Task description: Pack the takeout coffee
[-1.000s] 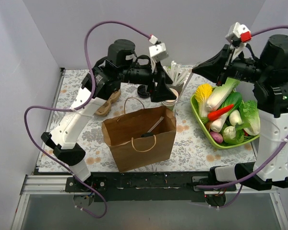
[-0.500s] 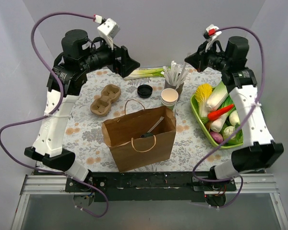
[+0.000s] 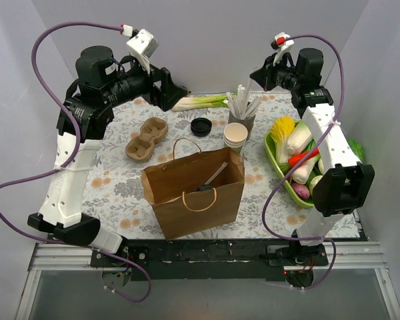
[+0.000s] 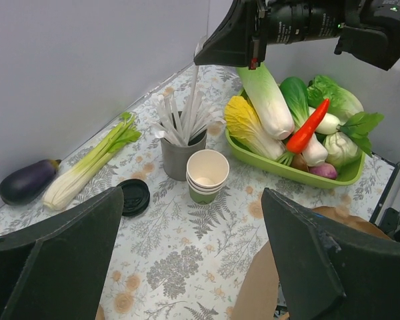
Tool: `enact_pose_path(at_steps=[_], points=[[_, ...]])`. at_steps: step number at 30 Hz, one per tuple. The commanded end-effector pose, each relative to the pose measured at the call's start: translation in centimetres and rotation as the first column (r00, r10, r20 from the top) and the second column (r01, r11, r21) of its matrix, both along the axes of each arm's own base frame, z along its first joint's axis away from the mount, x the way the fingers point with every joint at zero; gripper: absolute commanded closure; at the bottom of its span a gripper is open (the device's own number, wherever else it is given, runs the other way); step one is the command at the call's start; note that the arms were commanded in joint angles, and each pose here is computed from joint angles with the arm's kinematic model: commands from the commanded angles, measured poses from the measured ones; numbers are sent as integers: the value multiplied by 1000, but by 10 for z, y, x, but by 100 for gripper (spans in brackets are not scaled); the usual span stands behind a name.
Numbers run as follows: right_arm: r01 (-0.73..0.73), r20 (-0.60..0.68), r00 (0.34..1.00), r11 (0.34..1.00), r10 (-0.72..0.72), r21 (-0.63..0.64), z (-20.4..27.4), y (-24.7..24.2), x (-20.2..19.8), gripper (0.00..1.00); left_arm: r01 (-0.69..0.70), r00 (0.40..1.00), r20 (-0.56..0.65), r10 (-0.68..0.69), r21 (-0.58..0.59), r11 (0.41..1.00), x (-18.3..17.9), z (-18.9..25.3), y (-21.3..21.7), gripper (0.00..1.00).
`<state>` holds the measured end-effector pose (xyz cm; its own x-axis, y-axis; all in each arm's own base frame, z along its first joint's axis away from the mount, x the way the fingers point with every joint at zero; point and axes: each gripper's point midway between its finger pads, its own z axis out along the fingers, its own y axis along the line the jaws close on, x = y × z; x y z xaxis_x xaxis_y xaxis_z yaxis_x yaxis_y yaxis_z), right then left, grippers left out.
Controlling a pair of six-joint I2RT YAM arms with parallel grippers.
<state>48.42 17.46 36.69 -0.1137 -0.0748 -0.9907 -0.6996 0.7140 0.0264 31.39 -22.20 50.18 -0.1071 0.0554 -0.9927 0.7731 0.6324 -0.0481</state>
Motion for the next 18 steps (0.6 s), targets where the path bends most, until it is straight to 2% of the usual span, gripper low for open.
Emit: enact_pose_path(at_steps=[1,7,11,12,13,15,16,18], points=[[34,181,983,999,-37,19,58,-4,4,99,0,1000,-10,0,13,1000,0,-6,2,14],[73,74,995,997,-71,-35,12,-7,22,99,-1,1000,-13,1,11,1000,4,-7,2,14],[72,-99,992,993,-81,-90,-55,-6,28,97,8,1000,-19,-8,12,1000,4,-9,1,14],[70,-116,990,993,-80,-93,-62,-6,27,89,9,1000,-19,-9,12,1000,3,-9,1,14],[67,-131,988,993,-79,-97,-68,-4,25,75,11,1000,-19,-11,10,1000,2,-9,1,14],[55,-173,982,993,-74,-108,-76,-4,19,64,12,1000,-22,-12,11,1000,2,-11,1,14],[51,-173,983,993,-69,-111,-72,-5,18,53,11,1000,-18,-11,13,1000,2,-10,2,14],[43,-166,984,990,-66,-138,-59,-7,11,46,0,1000,-24,1,22,1000,3,-15,4,14]])
